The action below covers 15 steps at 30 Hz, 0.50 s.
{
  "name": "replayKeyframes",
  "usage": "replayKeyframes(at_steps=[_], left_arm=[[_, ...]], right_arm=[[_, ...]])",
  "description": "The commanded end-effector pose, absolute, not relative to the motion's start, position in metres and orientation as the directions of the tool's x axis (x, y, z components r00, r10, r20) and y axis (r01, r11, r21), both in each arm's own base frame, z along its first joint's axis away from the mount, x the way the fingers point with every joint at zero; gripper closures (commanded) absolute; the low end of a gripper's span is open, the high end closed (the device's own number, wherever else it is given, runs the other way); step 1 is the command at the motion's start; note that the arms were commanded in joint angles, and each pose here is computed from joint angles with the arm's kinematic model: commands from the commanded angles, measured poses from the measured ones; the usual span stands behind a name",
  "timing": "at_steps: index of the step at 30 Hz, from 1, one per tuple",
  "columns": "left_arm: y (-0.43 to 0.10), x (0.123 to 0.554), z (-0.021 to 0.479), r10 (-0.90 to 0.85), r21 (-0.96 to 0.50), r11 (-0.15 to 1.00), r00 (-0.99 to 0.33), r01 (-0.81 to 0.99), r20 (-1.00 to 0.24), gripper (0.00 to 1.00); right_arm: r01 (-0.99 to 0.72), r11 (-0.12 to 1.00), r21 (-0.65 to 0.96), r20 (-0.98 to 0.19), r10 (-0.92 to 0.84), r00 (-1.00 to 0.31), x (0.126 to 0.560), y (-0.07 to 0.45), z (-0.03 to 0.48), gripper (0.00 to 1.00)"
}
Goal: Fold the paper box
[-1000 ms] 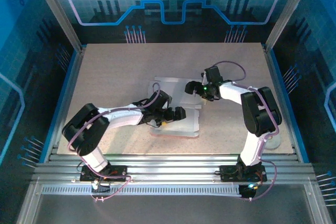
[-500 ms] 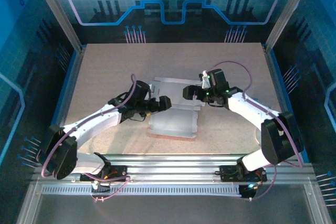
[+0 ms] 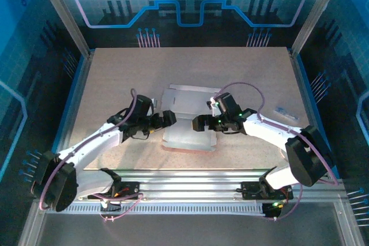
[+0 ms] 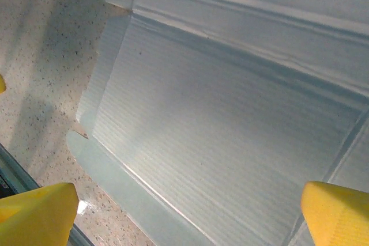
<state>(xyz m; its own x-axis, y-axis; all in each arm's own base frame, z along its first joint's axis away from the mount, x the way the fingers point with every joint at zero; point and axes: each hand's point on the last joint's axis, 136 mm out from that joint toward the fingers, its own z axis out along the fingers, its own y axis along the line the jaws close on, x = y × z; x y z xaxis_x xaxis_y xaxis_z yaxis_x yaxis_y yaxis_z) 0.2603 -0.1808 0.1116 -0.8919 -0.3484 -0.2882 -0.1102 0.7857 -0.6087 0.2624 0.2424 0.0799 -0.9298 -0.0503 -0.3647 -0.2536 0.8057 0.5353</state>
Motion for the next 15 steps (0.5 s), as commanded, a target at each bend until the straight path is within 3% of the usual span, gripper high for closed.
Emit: replayKeyframes(at_steps=[1, 9, 15], left_arm=[[-0.169, 0.247, 0.111, -0.404, -0.621, 0.767, -0.874, -0.162, -0.271, 0.01], [-0.156, 0.232, 0.109, -0.426, -0.622, 0.765, -0.857, -0.168, -0.291, 0.01], [-0.172, 0.233, 0.121, -0.355, -0.66, 0.748, -0.882, -0.069, -0.311, 0.01]], right_arm=[[-0.264, 0.794, 0.548, -0.353, -0.067, -0.933, 0.255, 0.247, 0.073, 0.0], [-0.309, 0.784, 0.539, -0.307, -0.159, -0.938, 0.236, 0.253, 0.056, 0.0], [-0.296, 0.816, 0.497, -0.273, -0.177, -0.946, 0.227, 0.247, 0.038, 0.0]])
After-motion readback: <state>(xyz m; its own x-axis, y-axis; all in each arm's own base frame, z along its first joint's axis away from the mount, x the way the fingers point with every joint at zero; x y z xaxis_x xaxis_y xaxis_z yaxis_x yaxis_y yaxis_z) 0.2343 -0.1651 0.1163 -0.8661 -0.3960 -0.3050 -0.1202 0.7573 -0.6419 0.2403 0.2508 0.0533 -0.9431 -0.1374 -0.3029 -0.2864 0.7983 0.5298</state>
